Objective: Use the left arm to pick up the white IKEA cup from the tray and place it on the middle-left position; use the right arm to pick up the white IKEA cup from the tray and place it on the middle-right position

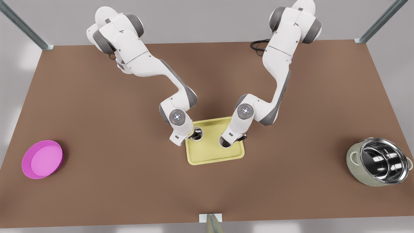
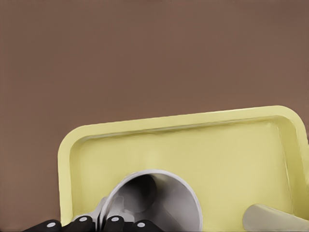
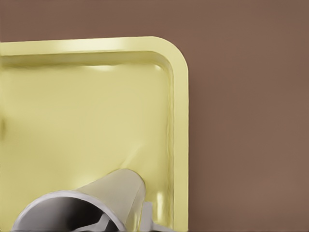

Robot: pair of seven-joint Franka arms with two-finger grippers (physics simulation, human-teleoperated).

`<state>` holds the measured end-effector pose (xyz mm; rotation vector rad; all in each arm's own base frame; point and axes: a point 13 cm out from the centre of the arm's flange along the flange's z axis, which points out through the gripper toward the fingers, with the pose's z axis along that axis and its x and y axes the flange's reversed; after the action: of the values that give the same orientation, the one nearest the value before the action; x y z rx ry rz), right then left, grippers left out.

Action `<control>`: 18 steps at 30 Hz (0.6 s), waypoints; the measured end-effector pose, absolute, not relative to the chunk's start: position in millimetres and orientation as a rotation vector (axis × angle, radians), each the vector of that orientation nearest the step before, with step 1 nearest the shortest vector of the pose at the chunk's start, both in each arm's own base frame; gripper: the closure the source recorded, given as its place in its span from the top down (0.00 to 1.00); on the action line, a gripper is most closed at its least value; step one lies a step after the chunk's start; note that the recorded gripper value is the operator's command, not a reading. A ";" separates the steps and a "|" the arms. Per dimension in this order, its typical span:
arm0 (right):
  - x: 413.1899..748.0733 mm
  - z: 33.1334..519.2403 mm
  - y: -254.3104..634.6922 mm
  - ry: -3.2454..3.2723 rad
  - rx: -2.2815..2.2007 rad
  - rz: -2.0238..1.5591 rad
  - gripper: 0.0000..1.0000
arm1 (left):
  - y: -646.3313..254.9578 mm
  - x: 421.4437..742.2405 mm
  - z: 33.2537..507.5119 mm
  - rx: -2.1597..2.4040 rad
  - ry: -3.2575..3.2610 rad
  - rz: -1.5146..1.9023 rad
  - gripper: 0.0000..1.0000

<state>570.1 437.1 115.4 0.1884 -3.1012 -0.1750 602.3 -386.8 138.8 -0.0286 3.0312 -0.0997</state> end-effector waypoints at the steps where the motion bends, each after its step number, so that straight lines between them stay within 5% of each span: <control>1: 569.7 115.6 437.7 -3.101 0.183 -0.177 0.32 | -385.3 603.5 147.3 -0.038 3.029 -0.099 0.19; 5: 568.4 124.2 443.4 -3.105 0.173 -0.195 0.29 | -336.7 628.9 180.9 -0.150 3.011 -0.051 0.18; 9: 567.8 152.9 448.6 -3.115 0.171 -0.220 0.23 | -164.7 683.8 207.8 -0.475 3.010 -0.052 0.17; 13: 572.5 183.9 439.5 -3.121 0.149 -0.226 0.23 | -22.6 692.8 173.5 -0.669 3.045 -0.116 0.16; 18: 598.0 218.2 384.6 -3.093 0.031 -0.250 0.23 | -4.9 699.9 146.8 -0.527 3.042 -0.211 0.16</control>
<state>598.0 384.6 218.2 0.0307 -3.0929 -0.2503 699.9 -4.9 146.8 -0.5265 3.0424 -0.2106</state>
